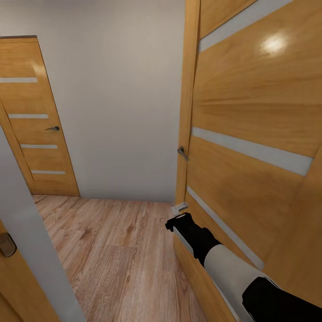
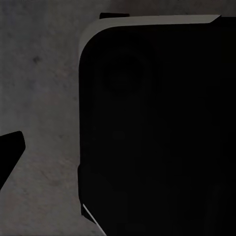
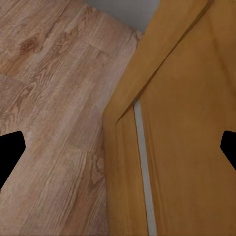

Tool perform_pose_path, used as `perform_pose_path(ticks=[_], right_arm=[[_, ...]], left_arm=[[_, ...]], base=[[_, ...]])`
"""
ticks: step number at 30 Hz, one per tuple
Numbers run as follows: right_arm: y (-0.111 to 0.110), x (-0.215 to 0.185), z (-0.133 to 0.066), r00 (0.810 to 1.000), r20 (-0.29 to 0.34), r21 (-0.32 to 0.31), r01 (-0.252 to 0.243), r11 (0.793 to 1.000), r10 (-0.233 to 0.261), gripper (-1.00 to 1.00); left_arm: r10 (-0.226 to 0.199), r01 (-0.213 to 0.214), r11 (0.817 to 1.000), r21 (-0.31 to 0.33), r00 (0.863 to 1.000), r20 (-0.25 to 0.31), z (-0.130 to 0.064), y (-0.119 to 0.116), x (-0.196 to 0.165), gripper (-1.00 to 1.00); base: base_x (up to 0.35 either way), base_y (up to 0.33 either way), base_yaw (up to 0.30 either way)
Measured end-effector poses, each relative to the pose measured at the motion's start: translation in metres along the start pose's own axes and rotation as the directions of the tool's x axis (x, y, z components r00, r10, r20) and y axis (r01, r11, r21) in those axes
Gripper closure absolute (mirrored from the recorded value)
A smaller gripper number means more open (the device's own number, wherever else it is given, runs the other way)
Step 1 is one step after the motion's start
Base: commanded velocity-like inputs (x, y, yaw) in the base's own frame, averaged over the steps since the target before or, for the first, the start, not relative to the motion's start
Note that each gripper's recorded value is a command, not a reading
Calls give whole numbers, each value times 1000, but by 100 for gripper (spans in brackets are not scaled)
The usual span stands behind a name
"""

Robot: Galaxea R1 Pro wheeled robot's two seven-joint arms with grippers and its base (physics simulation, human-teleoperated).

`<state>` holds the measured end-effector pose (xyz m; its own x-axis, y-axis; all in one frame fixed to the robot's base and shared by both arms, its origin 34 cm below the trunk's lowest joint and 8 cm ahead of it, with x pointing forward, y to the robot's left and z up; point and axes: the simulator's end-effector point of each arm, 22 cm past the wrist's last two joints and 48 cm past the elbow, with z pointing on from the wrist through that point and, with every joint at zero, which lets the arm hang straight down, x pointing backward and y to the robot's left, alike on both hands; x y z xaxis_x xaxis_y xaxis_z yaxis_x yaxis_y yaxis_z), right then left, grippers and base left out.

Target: Move the two storage containers from the living room to the garage. In the garage, place one container on the floor and stack the other container on top of it (either order is fine).

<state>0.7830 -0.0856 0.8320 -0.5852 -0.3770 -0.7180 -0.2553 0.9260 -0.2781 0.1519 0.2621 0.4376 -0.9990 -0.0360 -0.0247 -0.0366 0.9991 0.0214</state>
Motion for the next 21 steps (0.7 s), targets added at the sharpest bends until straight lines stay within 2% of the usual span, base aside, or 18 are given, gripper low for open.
perform_pose_path(ticks=[16,17,19,20,21], right_arm=[[1,-1,0,1000,6,-3,-3,1000,3,-100],[-3,29,11,999,-49,9,0,1000,0,-100],[-5,34,14,999,-48,13,0,1000,1,-100],[-6,34,17,1000,-20,18,-17,1000,17,-100],[-6,33,17,1000,-17,17,-16,1000,17,-100]], left_arm=[[0,0,1000,-1,1000,0,0,0,0,-100],[0,0,1000,-2,1000,0,0,1,0,-100],[0,0,1000,-2,1000,0,0,1,0,-100],[0,0,1000,-2,1000,0,0,1,0,-100],[0,0,1000,-3,1000,0,0,1,0,-100]], base=[[0,0,0],[0,0,0],[0,0,0],[0,0,0],[0,0,0]])
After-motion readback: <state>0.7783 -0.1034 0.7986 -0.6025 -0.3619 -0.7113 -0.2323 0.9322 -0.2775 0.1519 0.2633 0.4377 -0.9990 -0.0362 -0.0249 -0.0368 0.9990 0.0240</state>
